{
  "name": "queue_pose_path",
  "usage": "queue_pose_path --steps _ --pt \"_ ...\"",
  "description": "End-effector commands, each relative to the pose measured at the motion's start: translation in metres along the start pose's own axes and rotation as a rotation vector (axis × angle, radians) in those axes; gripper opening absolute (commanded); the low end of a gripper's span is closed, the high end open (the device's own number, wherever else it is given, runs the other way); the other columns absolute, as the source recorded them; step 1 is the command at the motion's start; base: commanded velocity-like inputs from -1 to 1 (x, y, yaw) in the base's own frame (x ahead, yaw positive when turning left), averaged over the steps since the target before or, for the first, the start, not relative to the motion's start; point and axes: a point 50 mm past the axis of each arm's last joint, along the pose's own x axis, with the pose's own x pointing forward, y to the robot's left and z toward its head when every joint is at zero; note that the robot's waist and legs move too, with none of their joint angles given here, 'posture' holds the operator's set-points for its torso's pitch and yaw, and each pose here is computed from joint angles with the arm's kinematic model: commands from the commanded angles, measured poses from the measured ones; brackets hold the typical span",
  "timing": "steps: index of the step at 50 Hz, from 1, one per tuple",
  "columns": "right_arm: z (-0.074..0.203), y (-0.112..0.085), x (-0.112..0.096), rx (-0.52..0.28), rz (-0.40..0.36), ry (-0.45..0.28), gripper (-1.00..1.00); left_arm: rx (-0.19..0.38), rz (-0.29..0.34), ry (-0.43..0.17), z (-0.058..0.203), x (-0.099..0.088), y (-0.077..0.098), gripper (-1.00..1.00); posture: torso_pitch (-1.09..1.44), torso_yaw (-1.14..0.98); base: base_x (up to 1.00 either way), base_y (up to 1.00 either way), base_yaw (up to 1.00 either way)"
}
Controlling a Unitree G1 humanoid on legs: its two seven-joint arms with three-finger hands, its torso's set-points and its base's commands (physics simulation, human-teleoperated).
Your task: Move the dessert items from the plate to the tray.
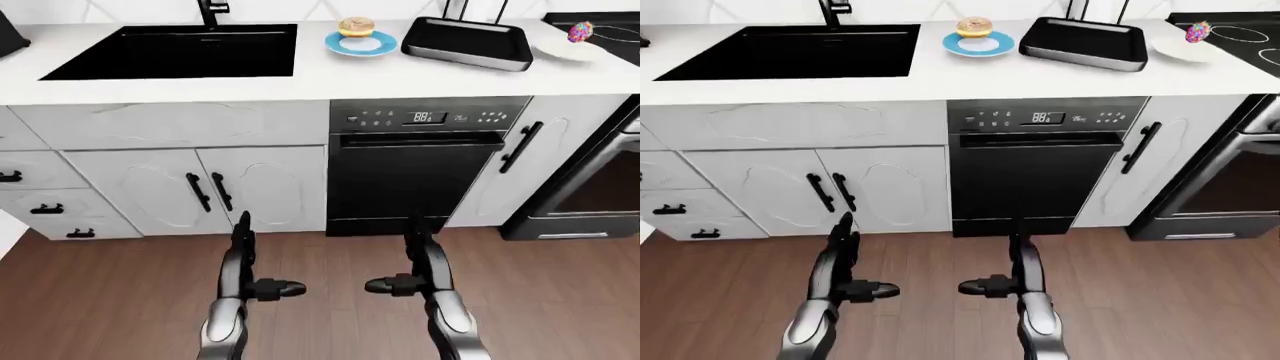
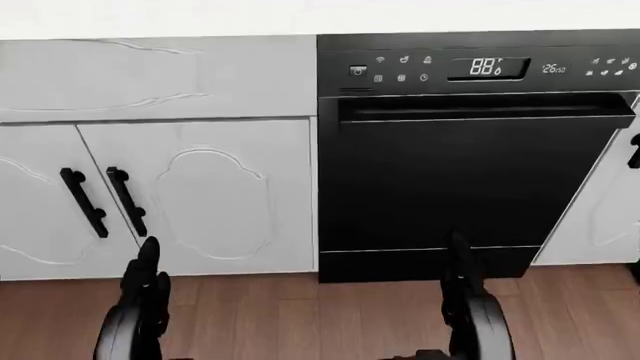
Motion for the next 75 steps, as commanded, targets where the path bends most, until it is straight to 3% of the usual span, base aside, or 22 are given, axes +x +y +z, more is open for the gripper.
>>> queue_pose_path --steps 1,2,4,6,7,8,9,21,46,56,75 --pt "0.074 -0.004 0.006 -0.014 -0.024 -0.220 1.00 0.001 0.057 -0.162 0.057 0.004 0.006 1.00 0.00 0.00 0.00 0.00 0.00" --pt "0.087 -0.004 0.005 0.008 -0.018 -0.248 1.00 0.018 0.045 -0.167 0.067 0.004 0.004 1.00 0.00 0.00 0.00 0.00 0.00" --pt "0.100 -0.004 0.007 -0.030 -0.024 -0.263 1.00 -0.006 0.038 -0.184 0.084 0.005 0.003 1.00 0.00 0.00 0.00 0.00 0.00" --pt "0.118 -0.003 0.010 -0.026 -0.006 -0.297 1.00 0.035 0.039 -0.197 0.097 0.007 0.002 1.00 0.00 0.00 0.00 0.00 0.00" --pt "0.123 -0.003 0.012 -0.029 -0.008 -0.282 1.00 0.027 0.033 -0.209 0.106 0.007 0.001 1.00 0.00 0.00 0.00 0.00 0.00" --pt "0.137 -0.004 0.015 -0.035 -0.002 -0.334 1.00 0.049 0.039 -0.229 0.118 0.009 0.002 1.00 0.00 0.00 0.00 0.00 0.00" --pt "0.138 -0.005 0.018 -0.044 -0.016 -0.307 1.00 0.045 0.033 -0.237 0.126 0.011 0.002 1.00 0.00 0.00 0.00 0.00 0.00" --pt "0.211 -0.011 0.038 -0.084 -0.022 -0.420 1.00 0.127 0.053 -0.359 0.210 0.034 0.008 1.00 0.00 0.00 0.14 -0.40 0.00" --pt "0.260 -0.013 0.032 -0.117 -0.015 -0.527 1.00 0.165 0.093 -0.480 0.267 0.036 0.019 1.00 0.00 0.00 0.38 -0.96 0.00" --pt "0.273 -0.015 0.027 -0.120 -0.021 -0.553 1.00 0.183 0.131 -0.531 0.291 0.030 0.031 1.00 0.00 0.00 0.26 -0.11 0.00" --pt "0.281 -0.014 0.020 -0.134 -0.007 -0.577 1.00 0.192 0.179 -0.540 0.293 0.020 0.043 1.00 0.00 0.00 0.24 0.00 0.00"
